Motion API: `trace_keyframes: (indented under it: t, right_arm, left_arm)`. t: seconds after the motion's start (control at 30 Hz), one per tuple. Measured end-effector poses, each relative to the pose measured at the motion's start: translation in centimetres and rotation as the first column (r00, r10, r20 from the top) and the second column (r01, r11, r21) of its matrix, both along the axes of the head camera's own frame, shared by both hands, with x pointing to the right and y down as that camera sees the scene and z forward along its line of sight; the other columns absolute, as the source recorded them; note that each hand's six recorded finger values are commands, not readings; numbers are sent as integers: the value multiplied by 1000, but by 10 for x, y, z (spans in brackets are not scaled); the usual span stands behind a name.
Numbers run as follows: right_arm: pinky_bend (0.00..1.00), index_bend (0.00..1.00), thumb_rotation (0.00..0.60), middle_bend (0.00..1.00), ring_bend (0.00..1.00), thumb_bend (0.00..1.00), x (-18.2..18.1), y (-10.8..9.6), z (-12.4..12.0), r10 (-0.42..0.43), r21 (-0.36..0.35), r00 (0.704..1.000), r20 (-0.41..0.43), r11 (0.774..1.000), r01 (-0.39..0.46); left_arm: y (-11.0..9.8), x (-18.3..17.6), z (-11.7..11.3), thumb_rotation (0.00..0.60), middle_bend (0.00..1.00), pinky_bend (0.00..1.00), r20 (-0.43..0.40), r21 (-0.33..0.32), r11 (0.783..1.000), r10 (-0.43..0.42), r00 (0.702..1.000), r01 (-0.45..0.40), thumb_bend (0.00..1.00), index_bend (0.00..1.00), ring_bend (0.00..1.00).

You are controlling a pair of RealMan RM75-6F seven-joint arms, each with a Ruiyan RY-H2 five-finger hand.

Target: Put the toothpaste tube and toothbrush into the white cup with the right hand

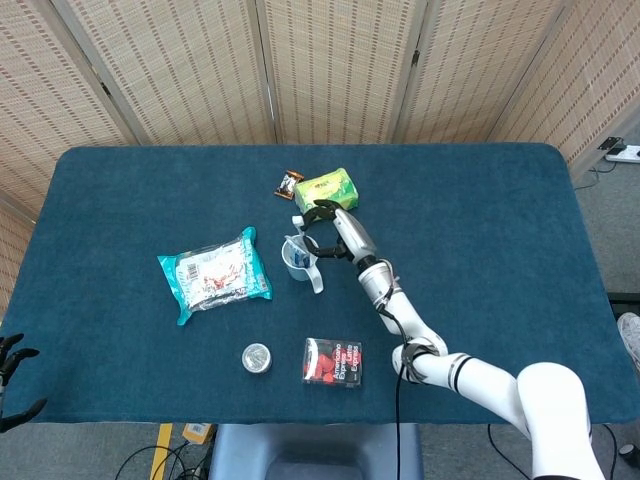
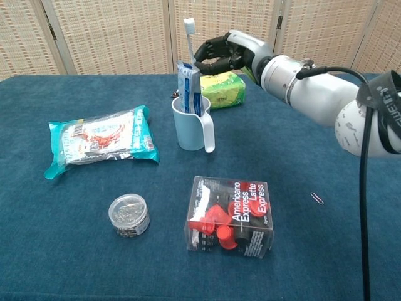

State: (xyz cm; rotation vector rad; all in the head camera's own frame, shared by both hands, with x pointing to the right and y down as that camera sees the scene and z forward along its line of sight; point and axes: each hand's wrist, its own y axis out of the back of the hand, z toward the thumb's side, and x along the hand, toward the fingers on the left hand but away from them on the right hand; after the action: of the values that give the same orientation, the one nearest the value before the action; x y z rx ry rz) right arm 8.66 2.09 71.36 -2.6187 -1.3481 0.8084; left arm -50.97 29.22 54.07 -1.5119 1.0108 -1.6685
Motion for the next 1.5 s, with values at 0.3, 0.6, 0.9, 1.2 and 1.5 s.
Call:
trace_keyframes:
  t: [0.3, 0.6, 0.9, 1.2, 1.5]
  right_arm:
    - [44, 394, 600, 326, 125, 343, 14, -5, -5, -9, 32, 1000, -24, 999, 10]
    - [45, 360, 600, 312, 125, 353, 26, -3, -18, -55, 113, 996, -75, 992, 63]
    - [91, 360, 600, 322, 125, 457, 98, 10, -49, -55, 305, 929, -365, 936, 175]
    - [92, 339, 600, 308, 125, 458, 203, 61, -97, 38, 302, 841, -539, 942, 151]
    - [92, 190, 600, 219, 80, 473, 297, 128, -147, 112, 261, 763, -636, 962, 76]
  left_arm:
    - [-4, 5, 1, 600, 165, 163, -5, 2, 1000, 14, 1000, -14, 204, 319, 128]
    - [-8, 5, -1, 600, 165, 163, -2, 14, 1000, 16, 1000, -16, 204, 319, 128]
    - [-15, 14, 5, 600, 165, 163, -21, 37, 999, 37, 999, -36, 204, 316, 128]
    - [-33, 30, 12, 600, 165, 163, -44, 71, 994, 85, 995, -82, 204, 309, 128]
    - [-41, 49, 13, 600, 158, 163, -54, 89, 989, 120, 991, -115, 204, 305, 128]
